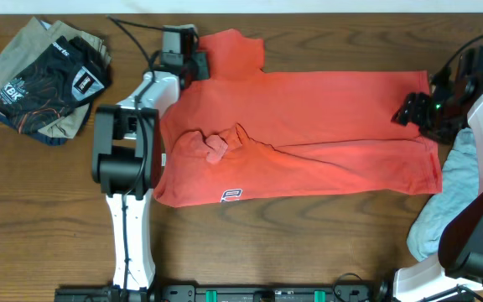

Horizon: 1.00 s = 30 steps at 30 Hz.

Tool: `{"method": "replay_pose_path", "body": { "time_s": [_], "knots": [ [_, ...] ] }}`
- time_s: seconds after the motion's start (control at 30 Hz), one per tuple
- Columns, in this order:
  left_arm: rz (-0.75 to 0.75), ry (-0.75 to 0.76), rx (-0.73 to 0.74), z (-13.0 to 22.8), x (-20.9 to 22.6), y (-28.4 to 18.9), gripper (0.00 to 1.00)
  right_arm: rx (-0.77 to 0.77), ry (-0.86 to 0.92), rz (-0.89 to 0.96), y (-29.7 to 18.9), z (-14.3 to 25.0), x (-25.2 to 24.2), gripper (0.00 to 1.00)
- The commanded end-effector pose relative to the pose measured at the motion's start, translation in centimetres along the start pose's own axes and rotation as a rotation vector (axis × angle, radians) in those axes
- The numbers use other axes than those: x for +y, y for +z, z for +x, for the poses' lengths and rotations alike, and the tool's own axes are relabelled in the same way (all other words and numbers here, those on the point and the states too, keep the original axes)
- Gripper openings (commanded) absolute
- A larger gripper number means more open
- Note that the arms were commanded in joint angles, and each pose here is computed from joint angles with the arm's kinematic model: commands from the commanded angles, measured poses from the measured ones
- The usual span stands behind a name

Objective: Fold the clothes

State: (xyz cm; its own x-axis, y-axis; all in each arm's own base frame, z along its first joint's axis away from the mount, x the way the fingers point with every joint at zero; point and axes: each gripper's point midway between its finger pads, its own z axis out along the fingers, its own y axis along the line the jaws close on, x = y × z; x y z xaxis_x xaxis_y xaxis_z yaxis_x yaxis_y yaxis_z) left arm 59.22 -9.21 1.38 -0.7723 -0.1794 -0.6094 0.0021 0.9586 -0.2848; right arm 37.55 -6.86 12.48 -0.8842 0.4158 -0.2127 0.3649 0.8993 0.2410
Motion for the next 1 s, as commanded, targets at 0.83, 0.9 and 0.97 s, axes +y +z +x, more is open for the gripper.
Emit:
{"method": "replay_pose_path", "body": {
  "time_s": [0.83, 0.9, 0.97],
  "knots": [
    [-0.015, -0.11, 0.281, 4.6, 0.0, -5.1, 0.07, -0.586, -0.05, 0.052, 16.1, -17.5, -3.2, 0.81],
    [-0.015, -0.11, 0.281, 4.6, 0.0, -5.1, 0.07, -0.599, -0.05, 0.05, 17.1, -17.7, -3.4, 0.81],
    [-0.015, -0.11, 0.281, 4.6, 0.0, -5.1, 0.06, -0.604, -0.049, 0.049, 18.0, -17.7, -3.7, 0.8]
  ]
}}
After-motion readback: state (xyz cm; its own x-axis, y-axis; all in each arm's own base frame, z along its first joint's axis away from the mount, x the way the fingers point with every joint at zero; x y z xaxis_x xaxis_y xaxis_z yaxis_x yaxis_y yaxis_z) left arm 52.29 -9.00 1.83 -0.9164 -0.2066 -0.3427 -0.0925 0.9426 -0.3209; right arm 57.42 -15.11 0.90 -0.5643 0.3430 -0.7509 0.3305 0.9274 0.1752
